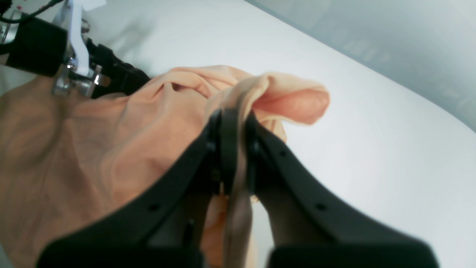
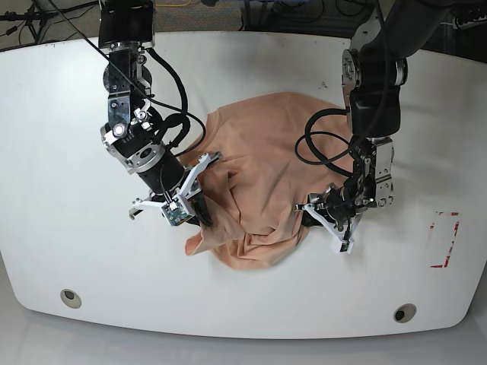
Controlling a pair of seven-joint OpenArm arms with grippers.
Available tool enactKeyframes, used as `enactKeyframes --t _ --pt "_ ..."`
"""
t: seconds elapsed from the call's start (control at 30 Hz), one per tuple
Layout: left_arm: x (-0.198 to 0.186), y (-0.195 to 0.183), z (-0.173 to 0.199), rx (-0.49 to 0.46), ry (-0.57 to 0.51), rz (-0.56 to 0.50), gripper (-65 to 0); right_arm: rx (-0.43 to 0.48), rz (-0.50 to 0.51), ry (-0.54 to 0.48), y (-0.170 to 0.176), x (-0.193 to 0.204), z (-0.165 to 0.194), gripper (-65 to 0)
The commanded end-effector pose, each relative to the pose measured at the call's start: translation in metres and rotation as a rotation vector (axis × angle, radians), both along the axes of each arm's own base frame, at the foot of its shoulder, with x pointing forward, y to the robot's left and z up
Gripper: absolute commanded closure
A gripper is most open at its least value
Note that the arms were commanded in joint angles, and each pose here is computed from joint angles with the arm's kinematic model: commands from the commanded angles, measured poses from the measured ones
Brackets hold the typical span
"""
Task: Fold the T-shirt properly
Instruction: 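Move the left gripper across the shirt toward the right gripper and grasp fabric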
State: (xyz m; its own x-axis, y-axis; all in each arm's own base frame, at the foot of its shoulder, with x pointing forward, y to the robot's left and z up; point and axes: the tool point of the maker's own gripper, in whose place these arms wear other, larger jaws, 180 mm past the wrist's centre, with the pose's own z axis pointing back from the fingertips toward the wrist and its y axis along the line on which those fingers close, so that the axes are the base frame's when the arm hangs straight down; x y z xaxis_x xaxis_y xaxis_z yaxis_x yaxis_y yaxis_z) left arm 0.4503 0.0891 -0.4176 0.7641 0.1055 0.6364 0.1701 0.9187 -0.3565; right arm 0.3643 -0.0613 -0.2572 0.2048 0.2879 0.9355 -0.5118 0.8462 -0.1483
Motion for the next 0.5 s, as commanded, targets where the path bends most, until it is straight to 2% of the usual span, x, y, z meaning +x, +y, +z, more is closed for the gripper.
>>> enactKeyframes --t 0.0,0.3,0.47 --pt "-0.012 0.006 -0.012 0.040 0.062 -0.025 -1.1 0.025 0.009 -0.060 0.002 0.005 0.019 -0.1" --pt "-0.007 0.013 -0.006 0.054 0.045 -0.022 -0.5 0.029 0.007 -0.059 0.002 0.005 0.019 -0.3" --pt "0.000 0.015 0.010 0.054 -0.008 -0.020 -0.4 0.025 0.007 -0.065 0.002 0.006 0.021 -0.1"
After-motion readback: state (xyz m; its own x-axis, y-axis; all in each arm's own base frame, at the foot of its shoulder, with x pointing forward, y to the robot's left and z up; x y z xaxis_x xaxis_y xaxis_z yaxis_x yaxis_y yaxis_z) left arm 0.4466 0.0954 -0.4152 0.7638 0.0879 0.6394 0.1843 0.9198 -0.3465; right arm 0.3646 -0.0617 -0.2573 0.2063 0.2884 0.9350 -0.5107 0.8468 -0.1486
